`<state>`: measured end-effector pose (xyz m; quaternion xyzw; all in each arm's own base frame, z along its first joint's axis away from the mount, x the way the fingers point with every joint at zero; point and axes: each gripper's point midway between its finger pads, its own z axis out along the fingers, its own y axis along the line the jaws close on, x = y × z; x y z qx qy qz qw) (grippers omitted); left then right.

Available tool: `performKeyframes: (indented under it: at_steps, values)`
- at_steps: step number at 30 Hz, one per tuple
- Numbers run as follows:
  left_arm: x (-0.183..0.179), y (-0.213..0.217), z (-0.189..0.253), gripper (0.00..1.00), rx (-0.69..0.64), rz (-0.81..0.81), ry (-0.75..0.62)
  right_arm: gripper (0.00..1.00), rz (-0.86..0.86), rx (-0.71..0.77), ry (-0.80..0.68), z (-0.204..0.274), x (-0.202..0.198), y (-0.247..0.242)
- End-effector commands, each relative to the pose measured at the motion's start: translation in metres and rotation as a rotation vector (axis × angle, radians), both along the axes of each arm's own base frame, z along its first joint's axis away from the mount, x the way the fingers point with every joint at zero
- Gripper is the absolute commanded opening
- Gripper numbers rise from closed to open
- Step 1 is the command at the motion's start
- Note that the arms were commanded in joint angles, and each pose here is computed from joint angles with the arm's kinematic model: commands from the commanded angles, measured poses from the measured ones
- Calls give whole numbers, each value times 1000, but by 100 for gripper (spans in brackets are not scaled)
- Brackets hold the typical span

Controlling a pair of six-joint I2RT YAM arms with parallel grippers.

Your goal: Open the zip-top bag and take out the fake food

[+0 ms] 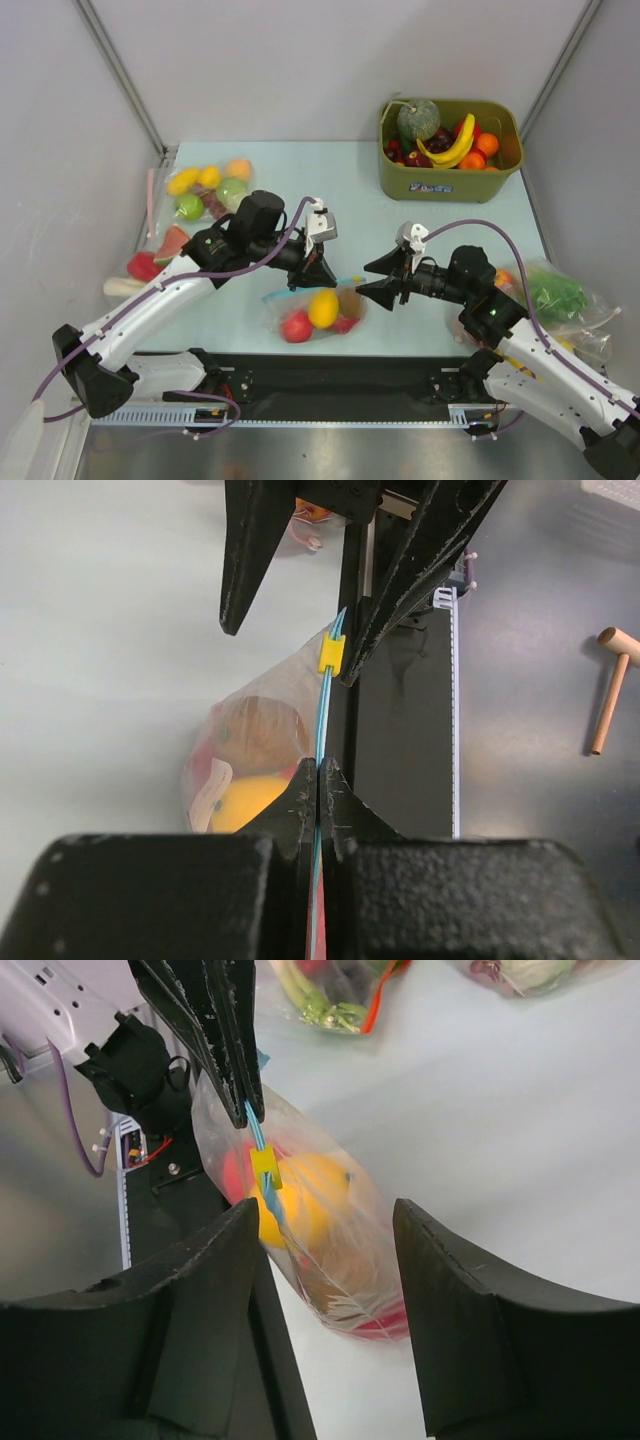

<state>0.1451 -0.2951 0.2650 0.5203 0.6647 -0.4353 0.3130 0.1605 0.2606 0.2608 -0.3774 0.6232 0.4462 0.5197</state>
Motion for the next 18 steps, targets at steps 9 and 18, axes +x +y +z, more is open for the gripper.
performKeyframes:
  at_steps: [9, 18]
  values:
    - [-8, -7, 12, 0, -76, -90, -23, 52, 67, 51, -23, 18, -4, 11]
    - [6, -10, 13, 34, -80, -21, -49, 0, 68, 53, -6, 16, -3, 13]
